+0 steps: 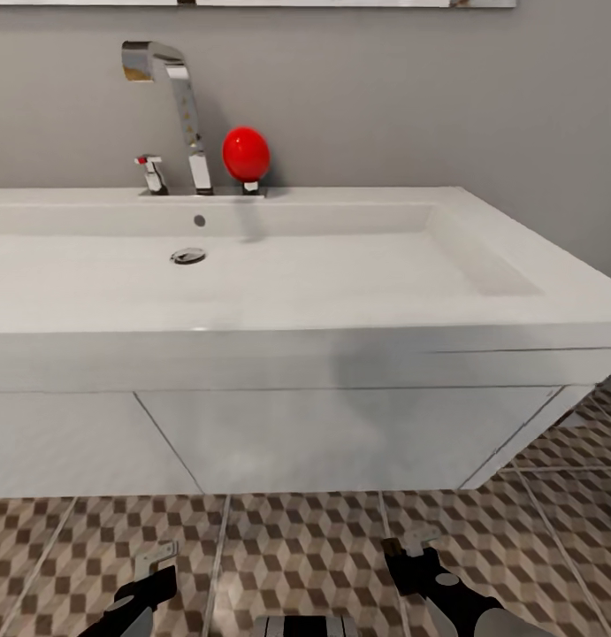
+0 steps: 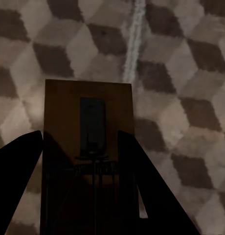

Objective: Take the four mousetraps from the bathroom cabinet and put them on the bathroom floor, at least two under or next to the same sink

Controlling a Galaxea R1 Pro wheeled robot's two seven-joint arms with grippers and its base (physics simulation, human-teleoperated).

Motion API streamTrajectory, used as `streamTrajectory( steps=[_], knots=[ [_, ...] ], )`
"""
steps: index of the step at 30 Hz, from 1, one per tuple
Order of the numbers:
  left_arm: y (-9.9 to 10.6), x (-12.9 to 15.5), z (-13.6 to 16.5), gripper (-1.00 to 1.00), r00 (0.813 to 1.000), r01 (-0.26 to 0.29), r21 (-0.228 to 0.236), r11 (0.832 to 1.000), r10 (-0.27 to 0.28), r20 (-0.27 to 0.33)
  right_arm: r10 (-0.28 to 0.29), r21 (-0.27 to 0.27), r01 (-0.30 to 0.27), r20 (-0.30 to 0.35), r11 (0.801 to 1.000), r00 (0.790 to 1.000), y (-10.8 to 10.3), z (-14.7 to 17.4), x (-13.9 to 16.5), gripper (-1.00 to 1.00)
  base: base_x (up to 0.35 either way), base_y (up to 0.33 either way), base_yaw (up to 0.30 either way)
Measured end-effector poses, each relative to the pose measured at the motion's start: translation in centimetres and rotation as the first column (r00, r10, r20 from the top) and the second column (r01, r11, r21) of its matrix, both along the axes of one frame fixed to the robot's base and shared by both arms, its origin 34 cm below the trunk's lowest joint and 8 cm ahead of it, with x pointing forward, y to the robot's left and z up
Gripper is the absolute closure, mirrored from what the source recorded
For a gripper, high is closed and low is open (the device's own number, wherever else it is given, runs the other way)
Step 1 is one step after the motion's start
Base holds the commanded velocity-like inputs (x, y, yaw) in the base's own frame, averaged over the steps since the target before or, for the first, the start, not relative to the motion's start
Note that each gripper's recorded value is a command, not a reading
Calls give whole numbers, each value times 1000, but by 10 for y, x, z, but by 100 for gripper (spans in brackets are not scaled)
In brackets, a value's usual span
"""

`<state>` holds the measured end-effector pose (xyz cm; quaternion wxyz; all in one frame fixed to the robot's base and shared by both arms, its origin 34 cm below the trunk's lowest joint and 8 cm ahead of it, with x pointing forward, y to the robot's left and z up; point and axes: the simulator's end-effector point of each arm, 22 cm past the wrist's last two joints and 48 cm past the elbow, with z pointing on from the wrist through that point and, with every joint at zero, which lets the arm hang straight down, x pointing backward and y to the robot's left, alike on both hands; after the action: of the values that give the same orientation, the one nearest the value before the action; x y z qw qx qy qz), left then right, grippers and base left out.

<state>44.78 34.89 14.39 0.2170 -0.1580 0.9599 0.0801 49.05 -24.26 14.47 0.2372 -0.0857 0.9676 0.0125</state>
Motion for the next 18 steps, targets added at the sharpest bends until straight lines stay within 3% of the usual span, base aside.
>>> streamTrajectory(
  steps=[18],
  knots=[
    [0, -10, -13, 100, 1000, 2, 1, 1000, -2, -18, 0, 0, 0, -38, 1000, 999, 0, -16, -13, 100, 14, 0, 0]
  ],
)
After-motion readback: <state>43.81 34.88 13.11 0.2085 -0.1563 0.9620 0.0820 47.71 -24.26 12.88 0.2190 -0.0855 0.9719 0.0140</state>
